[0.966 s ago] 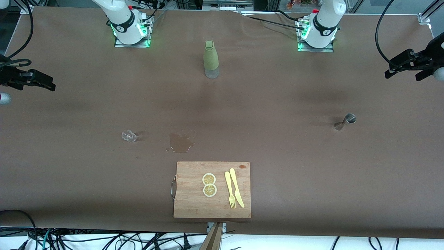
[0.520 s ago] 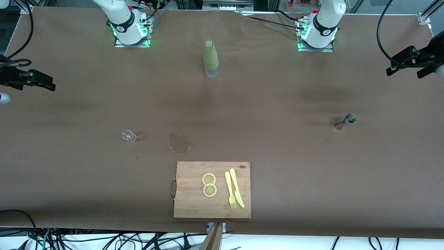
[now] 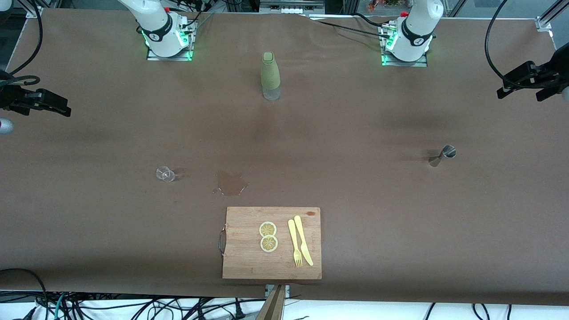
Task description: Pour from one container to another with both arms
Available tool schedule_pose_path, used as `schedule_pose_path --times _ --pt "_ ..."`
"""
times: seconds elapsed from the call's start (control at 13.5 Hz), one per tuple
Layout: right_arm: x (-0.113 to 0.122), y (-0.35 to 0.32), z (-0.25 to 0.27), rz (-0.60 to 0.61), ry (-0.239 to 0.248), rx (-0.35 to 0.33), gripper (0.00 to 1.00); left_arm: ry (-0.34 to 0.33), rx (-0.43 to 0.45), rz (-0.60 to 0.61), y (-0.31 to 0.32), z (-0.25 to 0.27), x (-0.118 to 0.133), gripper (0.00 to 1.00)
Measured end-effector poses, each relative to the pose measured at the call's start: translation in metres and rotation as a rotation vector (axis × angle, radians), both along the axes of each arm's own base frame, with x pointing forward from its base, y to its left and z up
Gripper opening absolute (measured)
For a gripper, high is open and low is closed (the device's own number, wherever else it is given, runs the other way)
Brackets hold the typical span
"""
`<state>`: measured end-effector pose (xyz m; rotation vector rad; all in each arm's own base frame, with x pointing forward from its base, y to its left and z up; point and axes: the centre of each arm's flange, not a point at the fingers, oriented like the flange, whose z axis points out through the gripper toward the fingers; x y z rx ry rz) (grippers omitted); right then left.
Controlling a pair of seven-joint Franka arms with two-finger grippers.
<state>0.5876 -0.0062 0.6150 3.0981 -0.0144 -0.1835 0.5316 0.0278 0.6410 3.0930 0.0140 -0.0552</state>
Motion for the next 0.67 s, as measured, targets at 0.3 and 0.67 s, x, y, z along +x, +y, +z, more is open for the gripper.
schedule_pose_path --times 0.3,0.67 --pt "0.0001 -0.0003 0.0001 0.000 -0.001 0.000 1.00 -0.021 0.014 0.002 0.0020 0.0035 0.0001 1.00" --pt "0.0002 -0.0005 0.0001 -0.001 -0.001 0.000 1.00 -0.026 0.014 0.002 0.0021 0.0036 -0.0022 1.00"
